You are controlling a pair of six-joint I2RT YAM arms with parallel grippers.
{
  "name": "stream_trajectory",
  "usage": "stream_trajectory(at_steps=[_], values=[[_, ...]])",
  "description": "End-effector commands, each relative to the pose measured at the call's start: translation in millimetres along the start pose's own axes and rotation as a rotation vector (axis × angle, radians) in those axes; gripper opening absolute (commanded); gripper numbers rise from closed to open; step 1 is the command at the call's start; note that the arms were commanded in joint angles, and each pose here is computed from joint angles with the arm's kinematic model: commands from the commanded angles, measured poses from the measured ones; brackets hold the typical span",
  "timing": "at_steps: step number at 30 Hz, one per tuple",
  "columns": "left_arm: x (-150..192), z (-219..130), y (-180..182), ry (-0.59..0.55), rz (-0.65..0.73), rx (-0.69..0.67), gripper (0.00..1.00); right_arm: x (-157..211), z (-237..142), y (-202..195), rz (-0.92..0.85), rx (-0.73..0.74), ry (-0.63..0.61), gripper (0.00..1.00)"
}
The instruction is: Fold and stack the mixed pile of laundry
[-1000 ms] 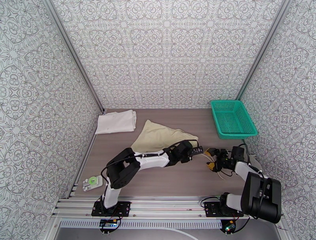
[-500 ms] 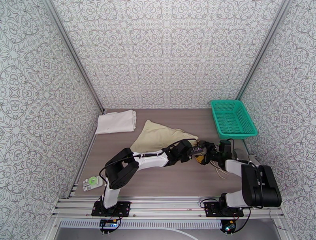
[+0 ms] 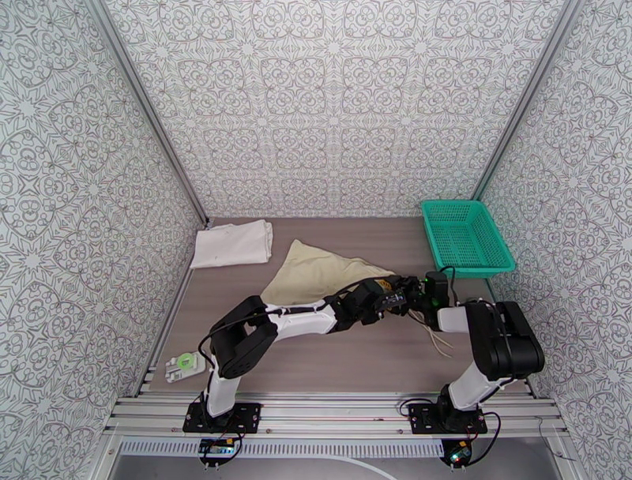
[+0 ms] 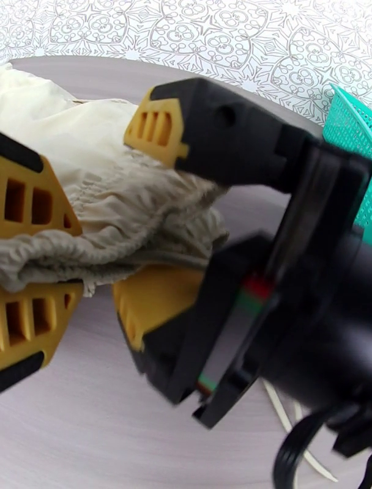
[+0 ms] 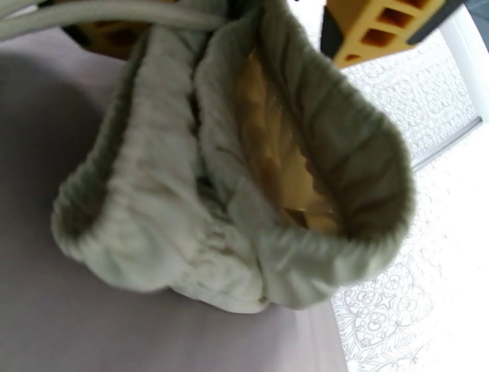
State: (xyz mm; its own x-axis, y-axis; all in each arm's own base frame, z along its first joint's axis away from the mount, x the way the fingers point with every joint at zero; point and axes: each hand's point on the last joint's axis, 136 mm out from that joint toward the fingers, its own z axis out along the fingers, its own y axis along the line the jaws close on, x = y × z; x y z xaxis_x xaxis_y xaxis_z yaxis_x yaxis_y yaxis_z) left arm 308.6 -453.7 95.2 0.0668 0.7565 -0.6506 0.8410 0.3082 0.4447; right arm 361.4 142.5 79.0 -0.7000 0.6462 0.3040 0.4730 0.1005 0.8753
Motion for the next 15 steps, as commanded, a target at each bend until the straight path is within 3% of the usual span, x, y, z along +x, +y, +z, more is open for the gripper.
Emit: stream_trajectory(at_steps=[1,2,5,7,11,15], values=[[-6.6,-14.5,6.0,-0.023,-0.021,-0.003,0.00,-5.4,1.4,4.0,-0.083,0.028,-0.028,0.49],[-6.2,-15.5,5.7,-0.017,-0.026,-0.001,0.01,-5.1,2.0,1.8,-0.086,0.033,-0.024,0.42],[-6.5,-24.5,1.8,-0.016,-0.057,0.027,0.37,-4.0,3.1,-5.2,-0.105,0.060,-0.010,0.24],[-7.3,-35.5,-1.3,-0.021,-0.092,0.056,0.48,-2.9,1.8,-10.5,-0.131,0.098,-0.004,0.15],[-7.6,-64.8,2.2,-0.068,-0.239,0.088,0.54,3.0,-5.9,-14.1,-0.227,0.197,0.023,0.05],[6.0,-90.6,37.3,-0.107,-0.558,0.110,0.50,8.9,-17.8,-6.6,-0.358,0.296,0.063,0.01]])
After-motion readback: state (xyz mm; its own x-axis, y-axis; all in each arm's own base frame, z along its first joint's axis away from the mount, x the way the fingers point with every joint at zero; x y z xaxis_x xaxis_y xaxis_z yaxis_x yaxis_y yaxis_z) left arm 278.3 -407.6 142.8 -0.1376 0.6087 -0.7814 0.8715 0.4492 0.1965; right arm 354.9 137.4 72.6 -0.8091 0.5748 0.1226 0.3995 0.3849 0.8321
